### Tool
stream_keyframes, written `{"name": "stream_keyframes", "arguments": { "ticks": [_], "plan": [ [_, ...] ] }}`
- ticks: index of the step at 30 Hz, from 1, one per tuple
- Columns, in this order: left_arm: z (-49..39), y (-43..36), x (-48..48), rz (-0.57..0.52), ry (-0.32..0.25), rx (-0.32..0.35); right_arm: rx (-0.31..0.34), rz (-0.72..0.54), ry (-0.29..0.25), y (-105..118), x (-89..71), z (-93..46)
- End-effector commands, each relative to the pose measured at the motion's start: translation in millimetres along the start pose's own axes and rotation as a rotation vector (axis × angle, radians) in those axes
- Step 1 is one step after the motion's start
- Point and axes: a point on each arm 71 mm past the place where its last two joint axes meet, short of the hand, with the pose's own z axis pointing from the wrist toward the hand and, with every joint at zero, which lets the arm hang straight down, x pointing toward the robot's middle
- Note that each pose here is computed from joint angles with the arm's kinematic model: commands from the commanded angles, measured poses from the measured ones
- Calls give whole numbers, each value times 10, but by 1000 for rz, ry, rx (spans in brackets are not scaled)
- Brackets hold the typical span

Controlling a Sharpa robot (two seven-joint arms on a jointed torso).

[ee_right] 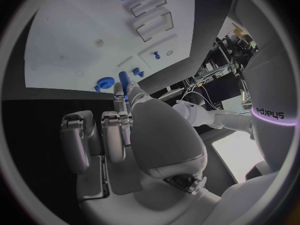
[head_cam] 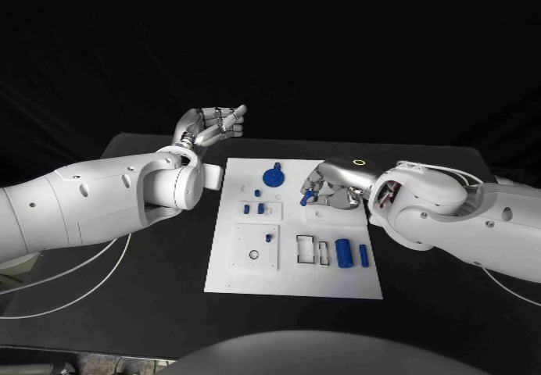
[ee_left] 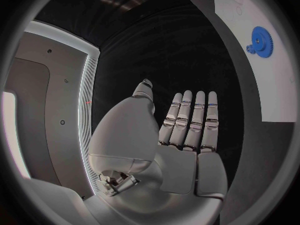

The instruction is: Assemble the parts on the task board

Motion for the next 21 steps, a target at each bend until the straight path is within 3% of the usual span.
{"name": "stream_keyframes", "arguments": {
  "ticks": [1, 9, 21],
  "plan": [
    [10, -6, 24, -3, 12, 13, -93, 5, 13, 196, 8, 42],
    [19, 3, 64, -6, 20, 15, -228, 10, 29, 588, 68, 157],
    [14, 0, 88, -9, 25, 15, -290, 3, 120, 796, 272, 291]
  ]
}}
